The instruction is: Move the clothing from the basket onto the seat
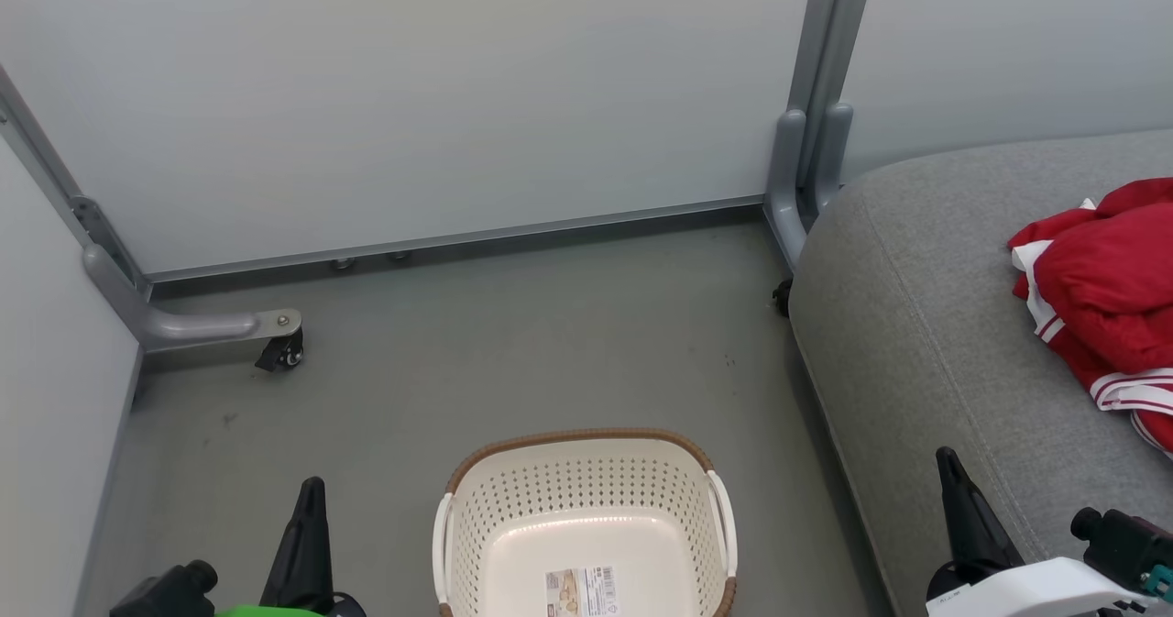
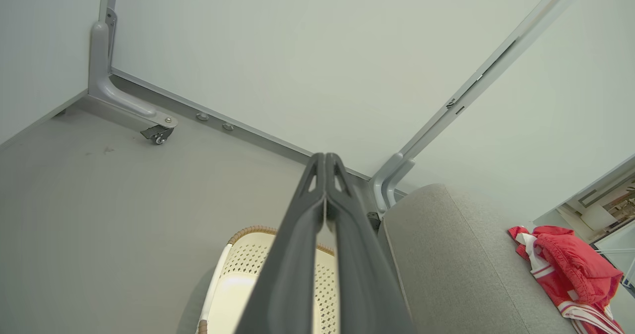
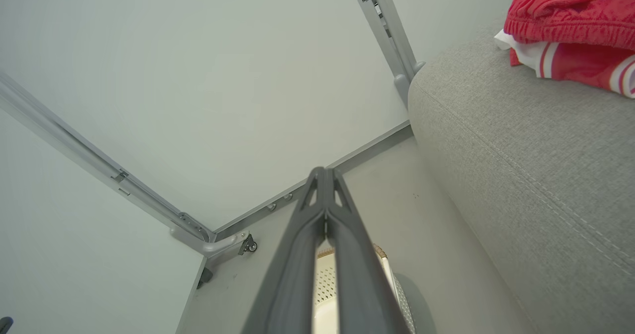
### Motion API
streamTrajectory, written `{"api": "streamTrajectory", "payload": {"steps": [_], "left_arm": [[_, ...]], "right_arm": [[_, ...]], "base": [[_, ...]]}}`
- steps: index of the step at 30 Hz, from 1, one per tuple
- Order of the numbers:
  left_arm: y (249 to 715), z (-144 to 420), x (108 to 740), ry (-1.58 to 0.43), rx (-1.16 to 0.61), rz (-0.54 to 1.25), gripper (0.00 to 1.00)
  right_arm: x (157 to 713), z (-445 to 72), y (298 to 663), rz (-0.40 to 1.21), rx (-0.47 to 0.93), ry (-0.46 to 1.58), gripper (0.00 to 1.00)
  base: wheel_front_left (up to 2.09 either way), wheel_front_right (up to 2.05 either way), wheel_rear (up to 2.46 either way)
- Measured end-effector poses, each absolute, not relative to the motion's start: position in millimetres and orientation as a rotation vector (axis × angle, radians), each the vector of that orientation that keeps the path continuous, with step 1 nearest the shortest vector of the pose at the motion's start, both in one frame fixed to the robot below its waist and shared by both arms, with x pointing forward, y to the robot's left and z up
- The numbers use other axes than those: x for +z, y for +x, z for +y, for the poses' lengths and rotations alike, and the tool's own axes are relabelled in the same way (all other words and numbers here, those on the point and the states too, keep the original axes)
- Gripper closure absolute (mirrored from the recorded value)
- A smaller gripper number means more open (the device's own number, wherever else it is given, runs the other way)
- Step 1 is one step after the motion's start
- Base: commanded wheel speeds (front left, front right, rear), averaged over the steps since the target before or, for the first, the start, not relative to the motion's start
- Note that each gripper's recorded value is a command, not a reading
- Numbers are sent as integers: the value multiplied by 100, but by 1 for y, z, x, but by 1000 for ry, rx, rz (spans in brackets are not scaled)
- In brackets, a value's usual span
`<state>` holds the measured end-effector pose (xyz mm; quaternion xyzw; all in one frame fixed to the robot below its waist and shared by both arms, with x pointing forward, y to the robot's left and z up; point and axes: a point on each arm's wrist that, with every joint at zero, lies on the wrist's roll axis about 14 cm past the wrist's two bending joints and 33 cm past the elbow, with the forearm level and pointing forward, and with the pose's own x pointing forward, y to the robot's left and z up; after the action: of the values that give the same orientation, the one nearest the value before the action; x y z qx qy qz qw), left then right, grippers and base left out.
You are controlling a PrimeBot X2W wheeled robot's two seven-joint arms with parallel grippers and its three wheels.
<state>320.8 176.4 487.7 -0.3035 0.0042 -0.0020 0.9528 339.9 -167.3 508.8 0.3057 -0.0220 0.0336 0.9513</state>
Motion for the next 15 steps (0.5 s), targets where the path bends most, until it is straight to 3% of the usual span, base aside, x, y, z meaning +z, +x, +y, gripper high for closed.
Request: {"api": "streamTrajectory", "payload": {"steps": [15], "left_arm": [[334,184,490,-816,18,15,100]], "right_arm": [[506,-176,350,-19,36,822,100]], "base": [[0,0,0]]}}
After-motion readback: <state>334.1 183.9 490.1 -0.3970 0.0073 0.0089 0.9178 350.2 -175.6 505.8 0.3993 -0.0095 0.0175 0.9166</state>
